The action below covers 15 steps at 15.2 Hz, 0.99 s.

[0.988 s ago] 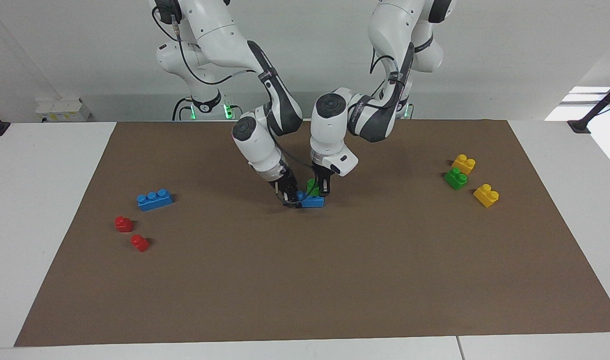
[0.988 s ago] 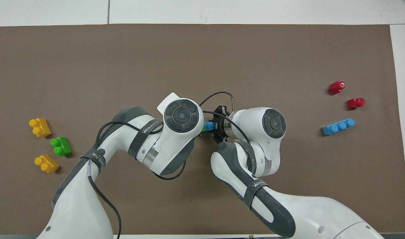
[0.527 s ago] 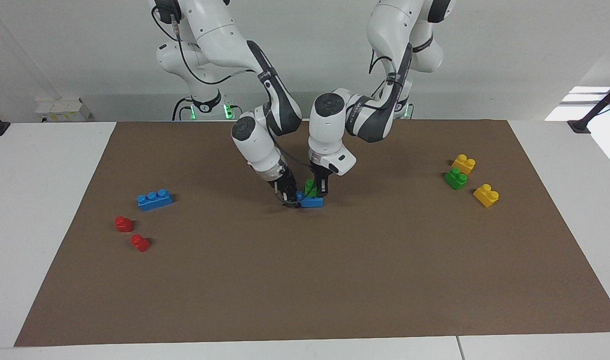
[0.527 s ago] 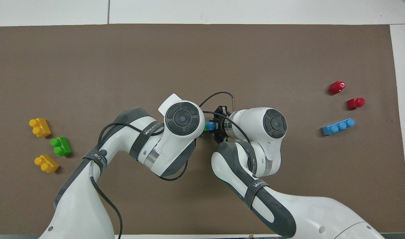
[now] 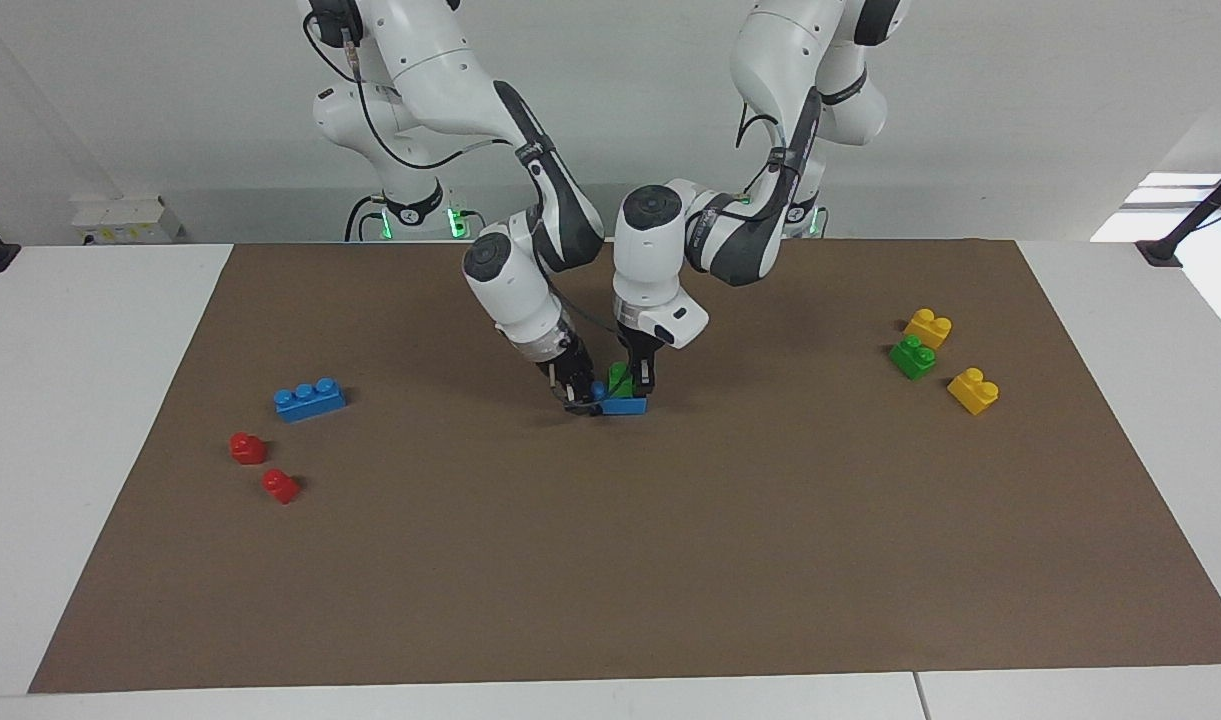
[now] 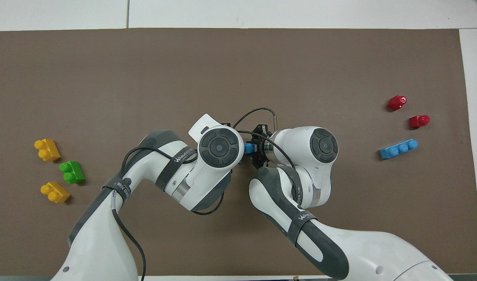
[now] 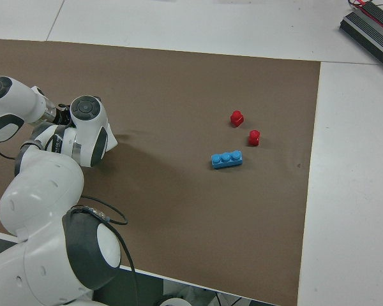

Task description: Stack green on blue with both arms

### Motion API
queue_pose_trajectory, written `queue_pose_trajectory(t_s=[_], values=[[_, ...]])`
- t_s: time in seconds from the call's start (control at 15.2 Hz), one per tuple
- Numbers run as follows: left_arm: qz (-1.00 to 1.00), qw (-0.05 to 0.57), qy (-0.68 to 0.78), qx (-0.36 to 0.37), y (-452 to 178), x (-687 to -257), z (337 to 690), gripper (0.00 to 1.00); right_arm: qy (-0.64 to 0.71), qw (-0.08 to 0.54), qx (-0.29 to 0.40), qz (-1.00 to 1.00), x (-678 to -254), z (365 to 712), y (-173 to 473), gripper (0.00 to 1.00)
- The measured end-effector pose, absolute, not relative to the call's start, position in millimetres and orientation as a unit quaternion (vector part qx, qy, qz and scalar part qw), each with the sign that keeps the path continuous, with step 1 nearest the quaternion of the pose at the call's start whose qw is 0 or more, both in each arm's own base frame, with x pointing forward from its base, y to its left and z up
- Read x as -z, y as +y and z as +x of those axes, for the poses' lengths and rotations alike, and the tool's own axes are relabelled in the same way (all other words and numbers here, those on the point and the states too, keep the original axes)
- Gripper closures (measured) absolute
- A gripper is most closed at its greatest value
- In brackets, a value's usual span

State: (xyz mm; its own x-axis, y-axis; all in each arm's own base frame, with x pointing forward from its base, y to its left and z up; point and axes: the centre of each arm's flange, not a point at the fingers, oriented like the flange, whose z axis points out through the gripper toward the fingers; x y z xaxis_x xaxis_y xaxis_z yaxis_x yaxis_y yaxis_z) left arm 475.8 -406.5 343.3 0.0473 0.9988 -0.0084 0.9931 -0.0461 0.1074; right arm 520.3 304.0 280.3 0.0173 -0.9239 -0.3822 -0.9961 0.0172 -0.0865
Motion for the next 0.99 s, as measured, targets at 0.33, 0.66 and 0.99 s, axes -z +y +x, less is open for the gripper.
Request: queue_pose_trajectory(t_s=[0.33,0.66,0.99], values=[[0.722,0.043,0.689,-0.041,-408.0,-337.8,474.0,0.67,0.693,0.169,-0.107,-0.693,-280.3,520.3,304.0,0.66],[0.73,0.042,0.68,-0.052,-395.8,-340.3,482.7,0.19,0.702,0.166,-0.11,-0.684,-275.0,521.2,293.0,0.52],[0.724,0.045,0.685,-0.063,-362.9,-379.8,499.2,0.0,0.705,0.164,-0.11,-0.681,-272.1,522.1,286.6,0.23]])
